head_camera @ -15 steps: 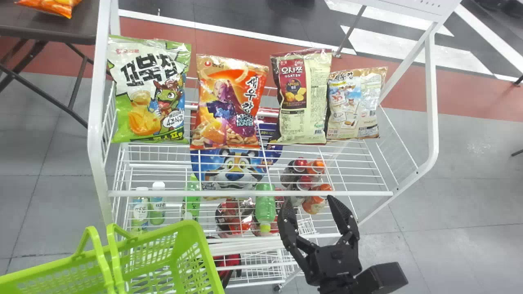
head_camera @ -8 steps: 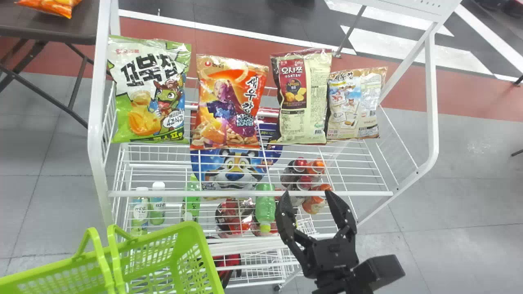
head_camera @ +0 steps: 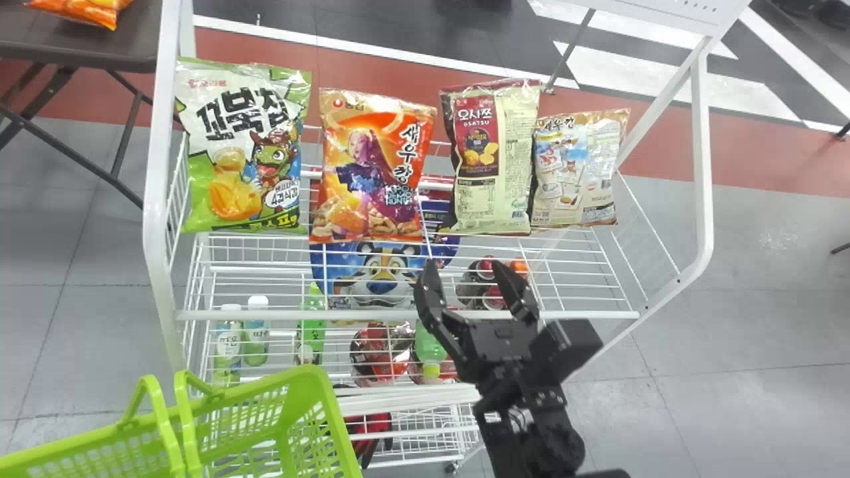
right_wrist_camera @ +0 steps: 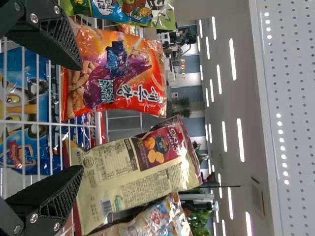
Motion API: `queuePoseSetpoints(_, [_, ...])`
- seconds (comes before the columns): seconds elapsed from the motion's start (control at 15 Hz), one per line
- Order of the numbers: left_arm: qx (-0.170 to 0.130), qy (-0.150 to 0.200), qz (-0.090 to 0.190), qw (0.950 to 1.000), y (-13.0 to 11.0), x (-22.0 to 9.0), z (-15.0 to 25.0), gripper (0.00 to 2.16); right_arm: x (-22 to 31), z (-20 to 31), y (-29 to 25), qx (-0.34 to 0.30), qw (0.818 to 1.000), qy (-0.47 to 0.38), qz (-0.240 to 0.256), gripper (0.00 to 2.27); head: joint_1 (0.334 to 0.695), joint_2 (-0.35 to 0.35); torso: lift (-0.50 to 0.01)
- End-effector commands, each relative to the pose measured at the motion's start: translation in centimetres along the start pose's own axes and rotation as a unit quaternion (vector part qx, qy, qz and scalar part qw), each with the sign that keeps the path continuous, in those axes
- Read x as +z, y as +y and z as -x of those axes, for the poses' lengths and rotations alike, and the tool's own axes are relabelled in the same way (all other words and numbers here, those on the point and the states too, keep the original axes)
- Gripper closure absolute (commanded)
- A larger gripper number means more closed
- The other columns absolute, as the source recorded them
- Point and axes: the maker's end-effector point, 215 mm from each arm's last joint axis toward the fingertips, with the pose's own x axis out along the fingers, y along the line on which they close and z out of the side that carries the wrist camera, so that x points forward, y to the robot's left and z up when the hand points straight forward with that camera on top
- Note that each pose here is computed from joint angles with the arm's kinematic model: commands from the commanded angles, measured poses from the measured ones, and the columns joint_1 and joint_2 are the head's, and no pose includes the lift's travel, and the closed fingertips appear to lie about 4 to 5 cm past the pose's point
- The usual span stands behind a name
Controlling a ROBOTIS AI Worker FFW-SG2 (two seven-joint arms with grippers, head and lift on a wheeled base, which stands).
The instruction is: Hold basket handle with left hand then pick Saewookkang with right hand and place into basket
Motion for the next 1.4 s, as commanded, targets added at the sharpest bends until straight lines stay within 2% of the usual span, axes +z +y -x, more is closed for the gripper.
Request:
queuePoseSetpoints(0.0, [-0.004,0.001,0.015,0.9999,-0.2,-0.3,0.1,2.16,0.0,-2.6,1.4,0.008,1.000,0.020,-0.005,0.09,0.695,-0.326,-0.016])
queuePoseSetpoints(0.53, [0.000,0.009,0.002,1.0000,-0.4,0.3,0.0,2.16,1.7,-9.0,4.8,0.017,0.998,0.045,-0.029,0.10,0.695,-0.220,-0.016])
queuePoseSetpoints(0.8, [0.001,0.011,0.004,0.9999,-0.2,0.3,0.1,2.16,0.6,-12.0,7.7,0.039,0.996,0.079,-0.025,0.10,0.695,-0.187,-0.016])
queuePoseSetpoints(1.0, [0.003,0.012,0.005,0.9999,0.0,0.3,0.3,2.16,0.0,-13.8,10.3,0.060,0.994,0.094,-0.017,0.09,0.695,-0.138,-0.016])
queuePoseSetpoints(1.33, [0.007,0.010,0.012,0.9999,0.6,0.4,0.7,2.16,-0.2,-16.6,9.6,0.042,0.994,0.104,-0.001,0.09,0.695,-0.091,-0.016])
